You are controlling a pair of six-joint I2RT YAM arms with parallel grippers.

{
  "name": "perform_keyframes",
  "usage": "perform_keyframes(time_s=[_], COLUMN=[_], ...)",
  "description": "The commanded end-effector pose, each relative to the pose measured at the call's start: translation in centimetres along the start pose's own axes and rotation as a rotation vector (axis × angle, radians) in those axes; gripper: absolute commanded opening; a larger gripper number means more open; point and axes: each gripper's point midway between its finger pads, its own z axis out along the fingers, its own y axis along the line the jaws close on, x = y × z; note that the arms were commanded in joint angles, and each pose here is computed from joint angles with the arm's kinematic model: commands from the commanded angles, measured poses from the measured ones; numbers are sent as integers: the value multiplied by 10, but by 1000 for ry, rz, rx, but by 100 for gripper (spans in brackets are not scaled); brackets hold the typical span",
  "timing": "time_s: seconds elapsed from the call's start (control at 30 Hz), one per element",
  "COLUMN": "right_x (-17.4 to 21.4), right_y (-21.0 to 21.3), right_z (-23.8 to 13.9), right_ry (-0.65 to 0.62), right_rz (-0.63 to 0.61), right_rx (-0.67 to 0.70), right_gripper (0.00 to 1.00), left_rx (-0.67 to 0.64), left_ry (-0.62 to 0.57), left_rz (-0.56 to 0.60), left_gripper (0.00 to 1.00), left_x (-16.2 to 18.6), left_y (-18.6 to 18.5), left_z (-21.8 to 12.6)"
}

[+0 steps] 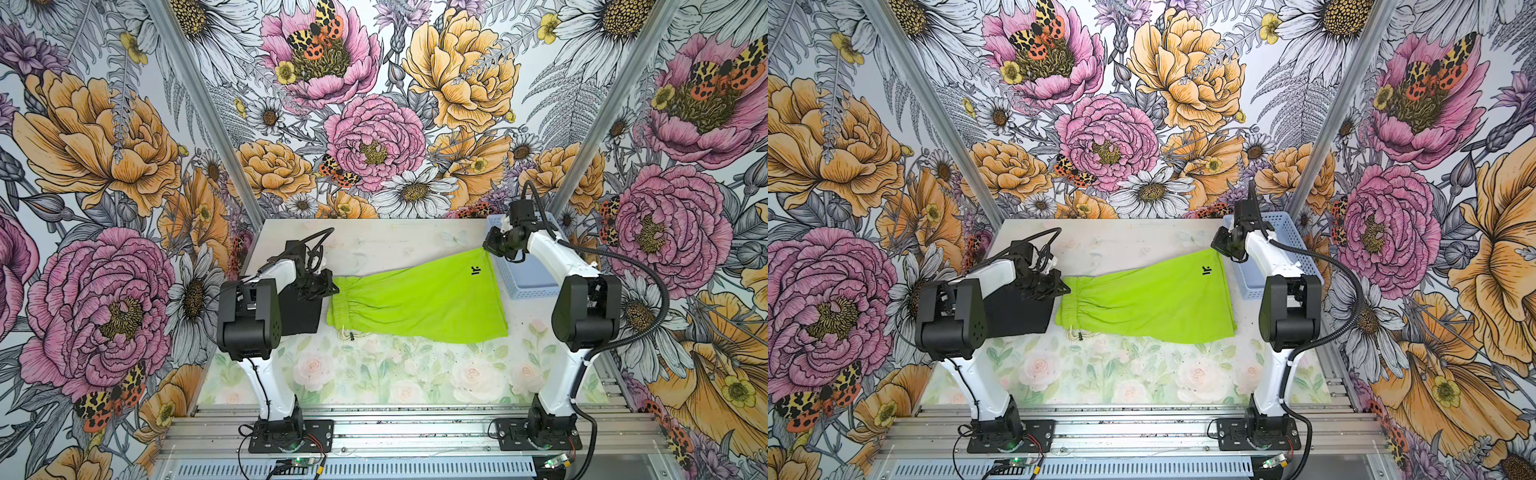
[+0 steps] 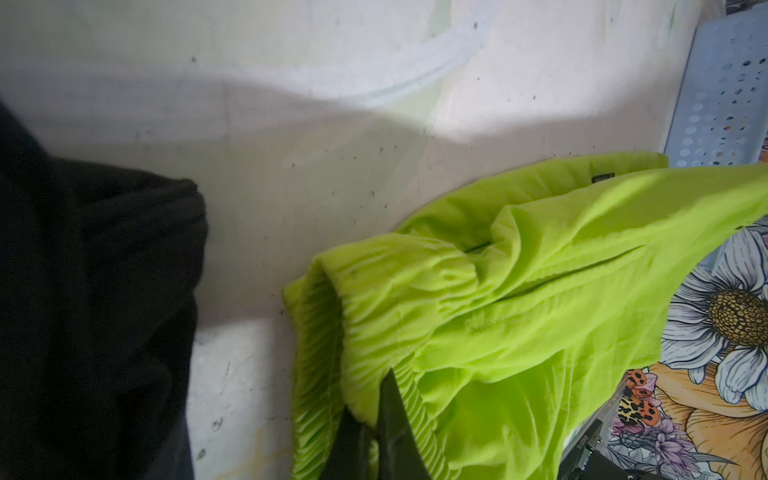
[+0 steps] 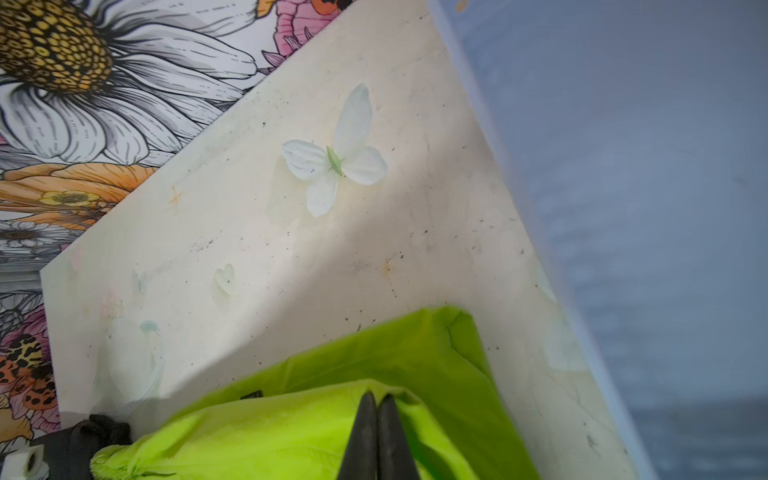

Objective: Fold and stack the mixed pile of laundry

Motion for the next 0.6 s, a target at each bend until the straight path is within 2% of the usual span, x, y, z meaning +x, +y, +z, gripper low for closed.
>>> perform_keyframes(time_s=[0.0, 0.17, 0.37, 0.57], right_x=[-10, -22, -48, -45], right_y=[-15, -17, -3, -7], right_z=[17, 29, 11, 26], right_ry=[-6, -21, -95, -65], right_rz=[-4, -14, -28, -18], right_rx=[55, 73, 53, 57], right_gripper=[0, 0, 0, 0], left_rx=[-35, -36, -39, -43], left_ry=[-3, -4, 11, 16], left_rz=[-6, -5, -10, -14], left_gripper=[0, 0, 0, 0], left_x=[-6, -11, -7, -5], left_y=[12, 14, 18, 20], left_z=[3, 7, 11, 13])
